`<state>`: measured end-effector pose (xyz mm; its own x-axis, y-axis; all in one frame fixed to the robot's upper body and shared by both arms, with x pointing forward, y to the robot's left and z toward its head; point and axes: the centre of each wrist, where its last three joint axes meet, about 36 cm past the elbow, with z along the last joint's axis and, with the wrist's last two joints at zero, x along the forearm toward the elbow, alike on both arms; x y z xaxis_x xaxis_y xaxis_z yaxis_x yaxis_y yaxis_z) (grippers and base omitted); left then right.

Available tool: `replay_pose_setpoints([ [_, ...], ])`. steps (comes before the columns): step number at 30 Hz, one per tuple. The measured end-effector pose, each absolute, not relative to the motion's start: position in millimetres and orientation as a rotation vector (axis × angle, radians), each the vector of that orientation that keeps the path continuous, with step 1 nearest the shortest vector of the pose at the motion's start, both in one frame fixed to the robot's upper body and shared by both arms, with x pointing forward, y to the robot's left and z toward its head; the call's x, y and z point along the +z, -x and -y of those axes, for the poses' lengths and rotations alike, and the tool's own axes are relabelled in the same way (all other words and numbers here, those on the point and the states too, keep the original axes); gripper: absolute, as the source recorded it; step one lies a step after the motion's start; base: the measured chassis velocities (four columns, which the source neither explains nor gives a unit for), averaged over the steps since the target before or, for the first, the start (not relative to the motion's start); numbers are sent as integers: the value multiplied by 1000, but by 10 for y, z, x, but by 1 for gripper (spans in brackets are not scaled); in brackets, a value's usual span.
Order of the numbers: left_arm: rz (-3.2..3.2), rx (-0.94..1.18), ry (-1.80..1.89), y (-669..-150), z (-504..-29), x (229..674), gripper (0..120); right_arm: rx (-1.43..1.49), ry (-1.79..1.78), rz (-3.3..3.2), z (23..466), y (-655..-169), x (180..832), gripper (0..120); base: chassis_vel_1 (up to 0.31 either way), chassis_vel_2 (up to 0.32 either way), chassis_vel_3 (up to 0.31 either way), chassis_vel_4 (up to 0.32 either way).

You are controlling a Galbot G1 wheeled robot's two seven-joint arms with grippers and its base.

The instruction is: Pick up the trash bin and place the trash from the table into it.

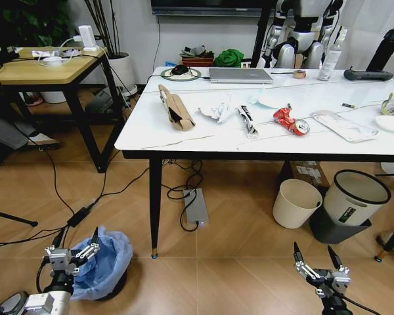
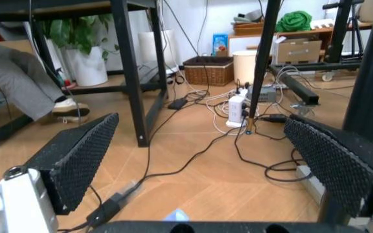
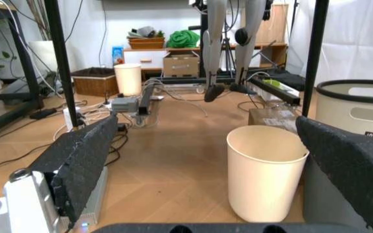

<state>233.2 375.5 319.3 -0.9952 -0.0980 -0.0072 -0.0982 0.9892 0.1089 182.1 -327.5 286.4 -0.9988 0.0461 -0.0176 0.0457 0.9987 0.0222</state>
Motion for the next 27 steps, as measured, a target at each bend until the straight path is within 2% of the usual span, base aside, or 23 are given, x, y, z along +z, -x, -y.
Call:
replay_pose_setpoints([
  [6,-3147,111,234,-2364,-3798,3201,100,63,-86,-3118,3218,-1862,2817,100,0,0,0,0],
  [9,-3183,78,345,-2448,-4012,3174,100,80,-75,-3125,3148,-1890,2737,100,0,0,0,0],
  [12,-3266,56,473,-2454,-4219,3025,100,88,-59,-3126,3103,-1921,2673,100,0,0,0,0],
  [27,-3588,-206,760,-2603,-4537,2401,100,96,29,-3147,2902,-1832,2387,100,0,0,0,0],
])
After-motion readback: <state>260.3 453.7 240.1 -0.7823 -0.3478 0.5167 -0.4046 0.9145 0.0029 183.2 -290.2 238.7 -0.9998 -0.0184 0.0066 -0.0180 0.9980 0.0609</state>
